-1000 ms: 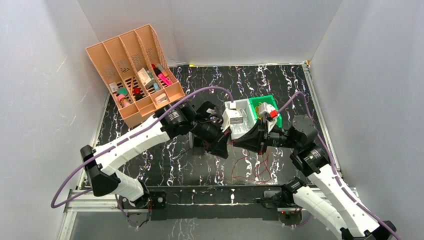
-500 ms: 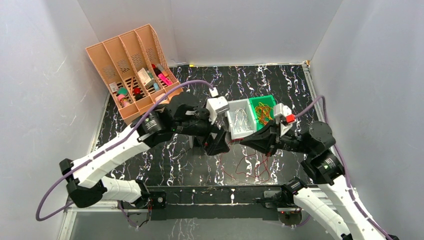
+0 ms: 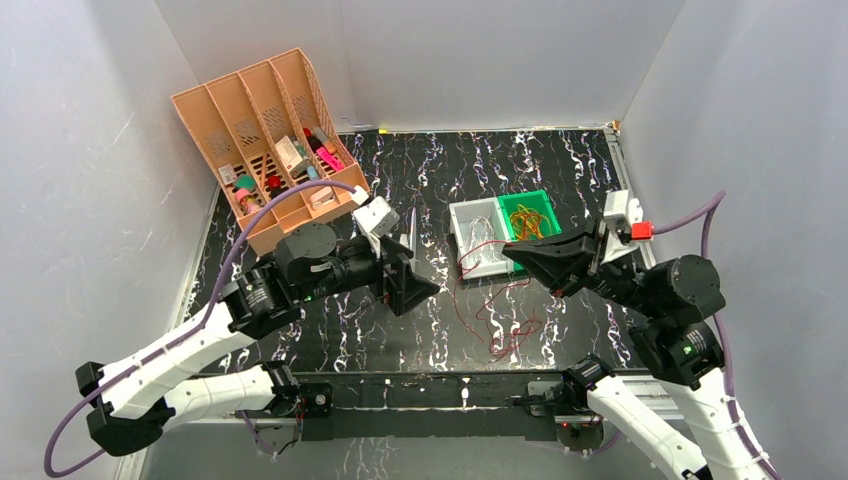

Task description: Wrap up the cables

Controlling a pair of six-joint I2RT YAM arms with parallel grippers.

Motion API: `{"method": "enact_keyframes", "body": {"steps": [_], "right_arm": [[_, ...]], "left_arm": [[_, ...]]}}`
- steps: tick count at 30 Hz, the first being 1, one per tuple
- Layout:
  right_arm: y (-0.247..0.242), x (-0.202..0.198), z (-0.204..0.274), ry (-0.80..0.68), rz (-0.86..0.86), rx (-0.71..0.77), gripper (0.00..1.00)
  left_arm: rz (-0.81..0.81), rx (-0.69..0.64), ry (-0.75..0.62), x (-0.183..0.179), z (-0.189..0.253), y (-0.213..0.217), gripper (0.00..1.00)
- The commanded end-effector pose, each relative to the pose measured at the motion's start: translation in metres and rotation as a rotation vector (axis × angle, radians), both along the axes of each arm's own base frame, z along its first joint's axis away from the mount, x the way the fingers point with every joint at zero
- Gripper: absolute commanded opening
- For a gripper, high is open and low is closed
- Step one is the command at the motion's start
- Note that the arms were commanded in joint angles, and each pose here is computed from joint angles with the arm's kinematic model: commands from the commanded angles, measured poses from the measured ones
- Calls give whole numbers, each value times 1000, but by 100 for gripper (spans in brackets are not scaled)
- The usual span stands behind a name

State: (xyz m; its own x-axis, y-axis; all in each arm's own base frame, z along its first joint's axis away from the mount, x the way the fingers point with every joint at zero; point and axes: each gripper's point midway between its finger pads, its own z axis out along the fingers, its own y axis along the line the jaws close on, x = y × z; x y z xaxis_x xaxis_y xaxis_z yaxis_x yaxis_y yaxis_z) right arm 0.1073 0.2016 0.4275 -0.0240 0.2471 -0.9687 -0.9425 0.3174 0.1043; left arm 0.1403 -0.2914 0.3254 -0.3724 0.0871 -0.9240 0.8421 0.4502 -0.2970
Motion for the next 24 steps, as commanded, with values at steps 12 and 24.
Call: {"method": "enact_keyframes", "body": {"steps": [12,24], "right_arm": [[-13,2,84,-131,-70,203,0],[-11,-6,79,-138,-29,198,0]], "left_arm": [[-33,-137,171,0,-14,-41,98],[-103,-189,250,-5,-26,-64,68]]}}
